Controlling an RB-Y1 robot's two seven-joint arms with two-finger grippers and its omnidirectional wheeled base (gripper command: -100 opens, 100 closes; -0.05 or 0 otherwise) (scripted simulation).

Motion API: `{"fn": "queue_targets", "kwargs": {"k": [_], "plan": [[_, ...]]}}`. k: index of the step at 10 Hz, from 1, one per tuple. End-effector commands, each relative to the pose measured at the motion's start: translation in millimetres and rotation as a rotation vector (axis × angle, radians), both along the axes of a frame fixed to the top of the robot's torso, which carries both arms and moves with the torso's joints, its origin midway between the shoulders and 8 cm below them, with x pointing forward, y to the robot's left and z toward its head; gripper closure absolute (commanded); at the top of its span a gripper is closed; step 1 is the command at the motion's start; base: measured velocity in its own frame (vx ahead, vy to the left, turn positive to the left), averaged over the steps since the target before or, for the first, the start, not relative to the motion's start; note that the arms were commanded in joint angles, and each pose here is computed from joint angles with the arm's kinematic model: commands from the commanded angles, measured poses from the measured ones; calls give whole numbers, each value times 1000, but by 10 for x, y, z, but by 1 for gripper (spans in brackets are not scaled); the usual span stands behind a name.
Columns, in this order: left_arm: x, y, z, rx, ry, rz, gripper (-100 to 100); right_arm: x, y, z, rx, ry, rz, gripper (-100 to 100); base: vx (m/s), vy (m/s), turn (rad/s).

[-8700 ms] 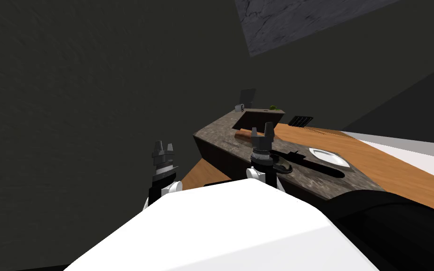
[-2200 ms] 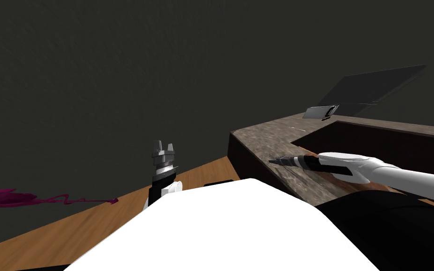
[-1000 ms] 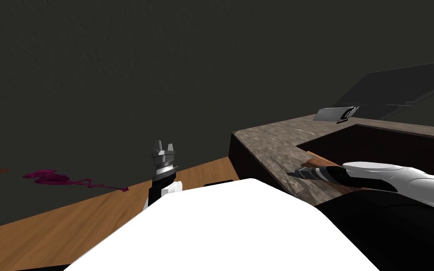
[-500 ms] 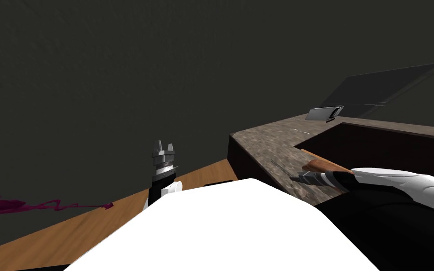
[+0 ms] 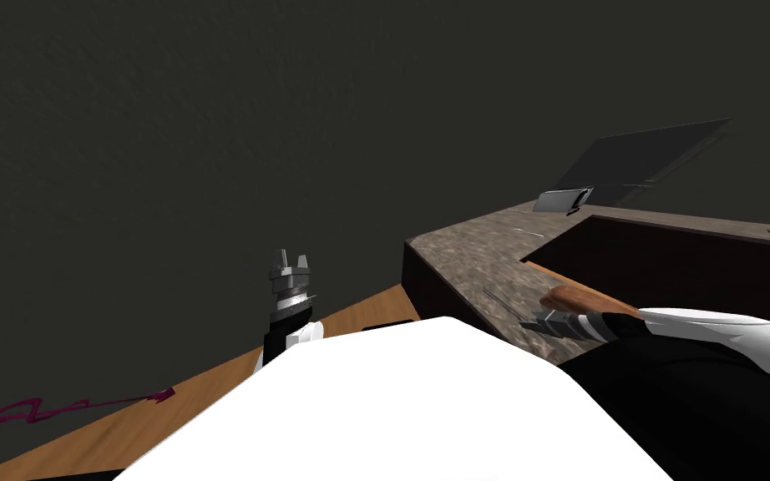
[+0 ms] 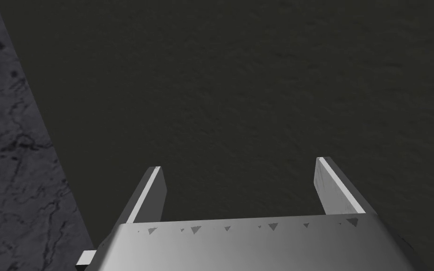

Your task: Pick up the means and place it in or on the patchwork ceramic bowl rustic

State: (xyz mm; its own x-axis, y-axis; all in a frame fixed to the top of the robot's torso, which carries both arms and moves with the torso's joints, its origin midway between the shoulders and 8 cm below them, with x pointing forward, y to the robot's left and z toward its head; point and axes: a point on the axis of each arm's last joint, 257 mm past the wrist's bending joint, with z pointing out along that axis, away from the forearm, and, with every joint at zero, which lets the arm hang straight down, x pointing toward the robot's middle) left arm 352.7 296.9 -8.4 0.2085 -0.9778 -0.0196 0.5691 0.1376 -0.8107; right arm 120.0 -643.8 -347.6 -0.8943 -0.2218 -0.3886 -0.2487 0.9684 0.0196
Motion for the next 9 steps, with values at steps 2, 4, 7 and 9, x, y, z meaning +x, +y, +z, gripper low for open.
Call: {"fn": "queue_targets", "kwargs": {"k": [2,4,7,9], "plan": [[0,0,0,0,0,0,0,-121,27,-26,-3,-2,37,-100,141,-9,-115],[0,0,0,0,0,0,0,-225,46,-42,-1,-3,56,-100,135,27,-129],[0,0,0,0,0,0,0,-327,64,-56,-5,-7,85,-100,81,6,-71],[0,0,0,0,0,0,0,-428,81,-66,-6,-11,106,-100,141,31,-140]]}}
